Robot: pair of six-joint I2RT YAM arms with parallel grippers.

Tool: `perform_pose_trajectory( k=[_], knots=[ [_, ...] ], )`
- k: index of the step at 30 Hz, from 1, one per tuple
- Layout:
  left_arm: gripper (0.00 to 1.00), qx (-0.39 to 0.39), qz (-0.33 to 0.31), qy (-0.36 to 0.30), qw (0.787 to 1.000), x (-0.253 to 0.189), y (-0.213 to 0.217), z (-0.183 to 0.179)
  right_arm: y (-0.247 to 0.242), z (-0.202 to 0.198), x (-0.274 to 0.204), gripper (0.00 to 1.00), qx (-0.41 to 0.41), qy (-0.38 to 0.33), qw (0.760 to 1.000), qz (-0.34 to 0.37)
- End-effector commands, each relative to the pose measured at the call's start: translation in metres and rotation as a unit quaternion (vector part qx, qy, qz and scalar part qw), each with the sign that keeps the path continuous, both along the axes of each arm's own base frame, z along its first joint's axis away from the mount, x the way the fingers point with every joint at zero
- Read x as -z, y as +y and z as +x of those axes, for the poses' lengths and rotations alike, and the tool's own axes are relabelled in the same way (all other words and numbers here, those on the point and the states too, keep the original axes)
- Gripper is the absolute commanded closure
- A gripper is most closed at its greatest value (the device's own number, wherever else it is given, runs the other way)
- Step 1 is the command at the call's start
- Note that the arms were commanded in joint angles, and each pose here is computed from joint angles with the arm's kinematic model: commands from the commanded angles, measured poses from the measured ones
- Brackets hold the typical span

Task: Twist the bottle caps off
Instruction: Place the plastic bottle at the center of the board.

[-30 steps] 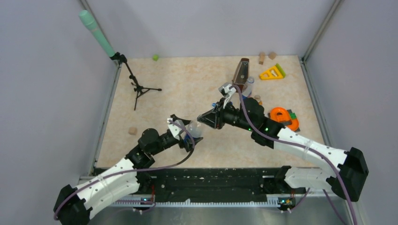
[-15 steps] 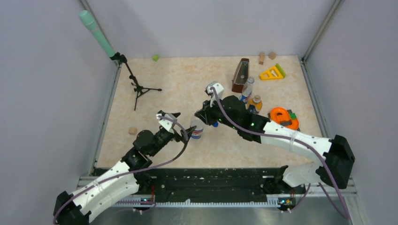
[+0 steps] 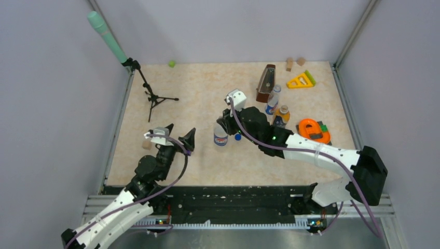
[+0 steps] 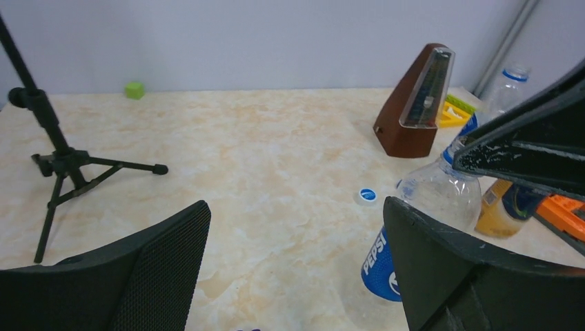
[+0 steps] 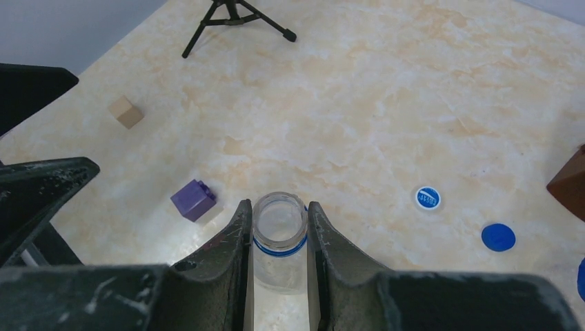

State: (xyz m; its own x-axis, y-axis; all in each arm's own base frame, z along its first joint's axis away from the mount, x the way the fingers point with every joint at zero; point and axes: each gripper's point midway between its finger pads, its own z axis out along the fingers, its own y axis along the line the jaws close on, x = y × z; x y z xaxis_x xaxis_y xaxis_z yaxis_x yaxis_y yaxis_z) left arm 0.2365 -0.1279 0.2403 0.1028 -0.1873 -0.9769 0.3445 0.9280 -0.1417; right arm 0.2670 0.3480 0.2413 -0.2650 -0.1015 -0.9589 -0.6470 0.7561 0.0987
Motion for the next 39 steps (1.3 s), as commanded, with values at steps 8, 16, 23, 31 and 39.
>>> perform_pose_trajectory(
  k=[8,16,23,31,39],
  knots=[
    [0.04,-0.079,-0.049,0.000,0.996,-0.009,0.035,-0.001,0.005,-0.003,-0.009,0.69,-0.006,-0.020,1.000,0.009],
    [0.04,-0.089,-0.045,0.005,0.995,-0.006,0.038,0.000,0.008,-0.010,-0.006,0.62,-0.026,-0.012,1.000,0.011],
    [0.04,-0.087,-0.046,0.008,0.995,-0.004,0.037,0.000,0.009,-0.014,-0.009,0.58,-0.036,-0.011,0.999,0.018],
    [0.03,-0.088,-0.036,0.012,0.995,-0.001,0.037,0.001,0.011,-0.020,-0.015,0.52,-0.050,-0.009,0.998,0.033],
    [0.02,-0.113,-0.036,0.016,0.993,0.003,0.042,0.005,0.000,-0.025,-0.041,0.36,-0.043,-0.027,0.996,0.072]
  ],
)
